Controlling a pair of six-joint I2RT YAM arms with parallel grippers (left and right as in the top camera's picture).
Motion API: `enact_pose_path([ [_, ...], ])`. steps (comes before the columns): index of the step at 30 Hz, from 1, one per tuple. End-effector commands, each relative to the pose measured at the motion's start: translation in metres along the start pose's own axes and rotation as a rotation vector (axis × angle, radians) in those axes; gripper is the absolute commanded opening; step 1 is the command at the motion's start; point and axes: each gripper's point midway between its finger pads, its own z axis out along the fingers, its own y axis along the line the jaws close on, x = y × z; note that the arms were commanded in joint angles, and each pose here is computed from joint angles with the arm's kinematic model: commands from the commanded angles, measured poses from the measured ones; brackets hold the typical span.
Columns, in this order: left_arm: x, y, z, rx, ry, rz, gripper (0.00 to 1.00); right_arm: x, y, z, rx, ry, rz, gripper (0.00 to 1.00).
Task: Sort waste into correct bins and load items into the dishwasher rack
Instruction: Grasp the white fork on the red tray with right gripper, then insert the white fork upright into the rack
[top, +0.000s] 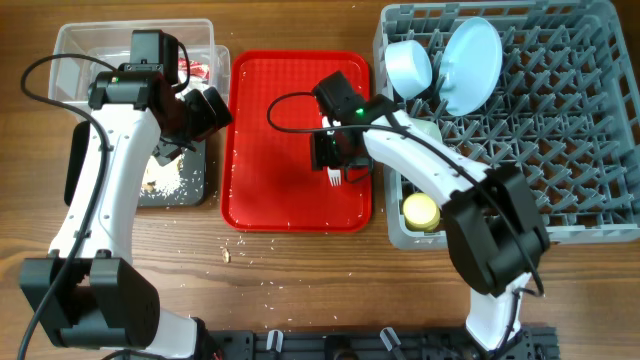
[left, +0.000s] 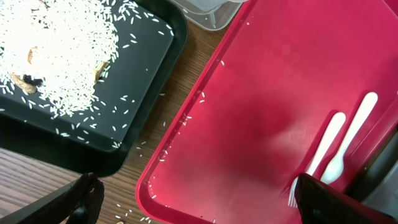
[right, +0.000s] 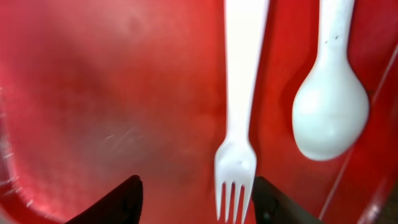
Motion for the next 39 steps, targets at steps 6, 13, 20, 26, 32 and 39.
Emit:
enact_pose_path([
  [6, -0.004, 0.000, -0.004, -0.001, -0.017, -0.001, 1.00, -0.014, -0.010, 0.021, 0.036, -0.041, 0.099, 0.48],
  [13, -0.004, 0.000, -0.004, -0.001, -0.018, -0.001, 1.00, -0.025, -0.025, 0.024, 0.119, -0.103, 0.097, 0.48],
  [20, -0.004, 0.000, -0.004, -0.001, -0.017, -0.001, 1.00, -0.018, -0.027, 0.048, 0.114, -0.058, 0.075, 0.39],
  [26, -0.004, 0.000, -0.004, -0.001, -0.017, -0.001, 1.00, -0.013, -0.022, 0.052, 0.092, -0.033, 0.088, 0.04],
  [32, -0.004, 0.000, -0.004, -0.001, -0.017, -0.001, 1.00, -0.021, -0.006, 0.033, 0.037, -0.032, 0.012, 0.04],
  [39, -0.004, 0.000, -0.004, -0.001, -0.018, -0.001, 1.00, -0.049, 0.023, -0.063, -0.046, -0.215, -0.138, 0.04],
])
